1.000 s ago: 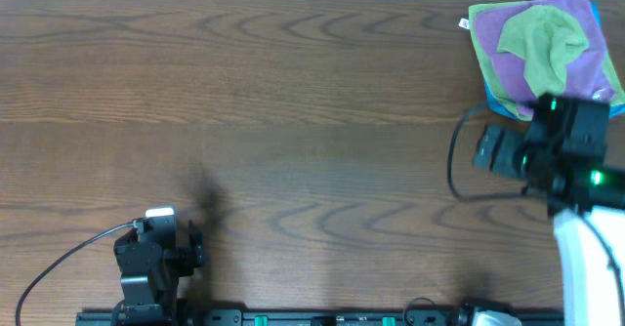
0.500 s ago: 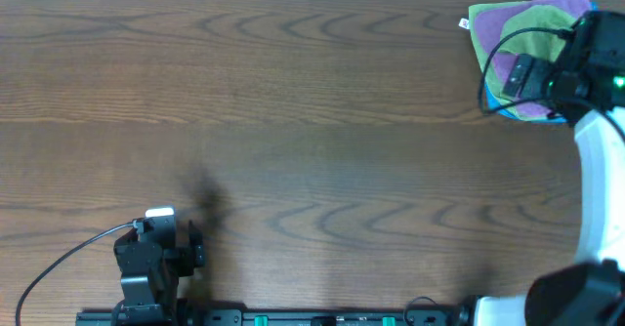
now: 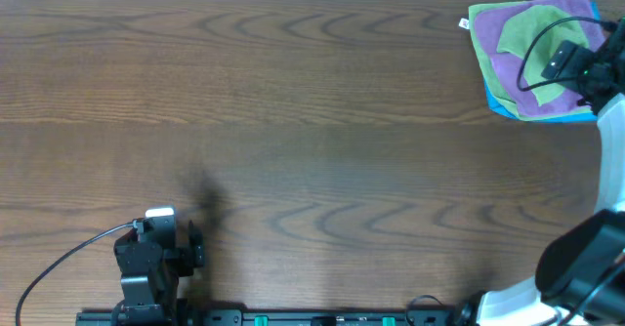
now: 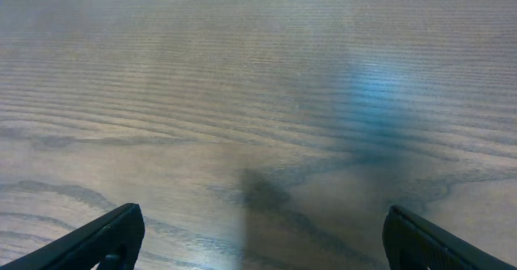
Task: Fold the cloth
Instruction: 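Reach the right gripper to the cloth stack and grasp the green cloth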
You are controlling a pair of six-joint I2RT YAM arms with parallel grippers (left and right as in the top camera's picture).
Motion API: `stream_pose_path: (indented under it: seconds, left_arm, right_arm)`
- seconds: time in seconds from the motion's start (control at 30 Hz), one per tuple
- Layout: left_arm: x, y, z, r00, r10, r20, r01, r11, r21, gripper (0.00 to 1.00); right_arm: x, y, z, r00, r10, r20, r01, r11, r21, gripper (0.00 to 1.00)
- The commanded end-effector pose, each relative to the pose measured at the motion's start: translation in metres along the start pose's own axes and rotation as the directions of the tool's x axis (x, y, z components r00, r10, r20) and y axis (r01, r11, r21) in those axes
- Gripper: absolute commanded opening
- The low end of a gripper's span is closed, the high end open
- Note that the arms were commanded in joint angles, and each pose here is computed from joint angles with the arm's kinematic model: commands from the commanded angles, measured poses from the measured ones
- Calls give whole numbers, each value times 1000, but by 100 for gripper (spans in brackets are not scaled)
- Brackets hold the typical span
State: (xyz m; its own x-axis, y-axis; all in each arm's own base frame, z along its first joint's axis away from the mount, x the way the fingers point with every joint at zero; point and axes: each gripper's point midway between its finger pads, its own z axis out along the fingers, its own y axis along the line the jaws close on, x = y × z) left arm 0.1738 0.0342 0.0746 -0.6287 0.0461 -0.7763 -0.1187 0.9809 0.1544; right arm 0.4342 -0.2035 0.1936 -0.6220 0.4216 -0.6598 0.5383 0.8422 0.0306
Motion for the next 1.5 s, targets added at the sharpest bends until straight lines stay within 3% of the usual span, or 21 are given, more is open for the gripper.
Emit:
stream_pose_path:
  seconds: [0.0, 0.27, 1.07, 1.13, 1.23, 1.37, 1.47]
  left_arm:
    - [19, -5, 7, 998, 33, -56, -33, 999, 17, 95]
    - [19, -5, 7, 998, 33, -56, -33, 999, 17, 95]
    - [19, -5, 7, 998, 33, -56, -33, 999, 17, 95]
    - [19, -5, 7, 998, 33, -56, -33, 999, 17, 95]
    - [19, -5, 7, 998, 33, -56, -33, 999, 17, 95]
    - [19, -5, 7, 998, 33, -56, -33, 999, 17, 96]
    - [19, -5, 7, 998, 33, -56, -33, 999, 17, 95]
  right_arm:
    - [-1, 4, 23, 1000, -11, -13, 10, 998, -68, 99]
    - [11, 20, 77, 999, 0, -39, -7, 983, -186, 95]
    - [15, 16, 150, 999, 4, 33, 1, 988, -153, 82]
    - [12, 16, 152, 999, 2, 50, 6, 989, -150, 76]
    - [5, 16, 152, 997, 4, 80, 8, 989, -149, 56]
    - [2, 16, 152, 996, 4, 91, 10, 989, -150, 47]
    - [1, 16, 151, 995, 4, 96, 10, 989, -150, 34]
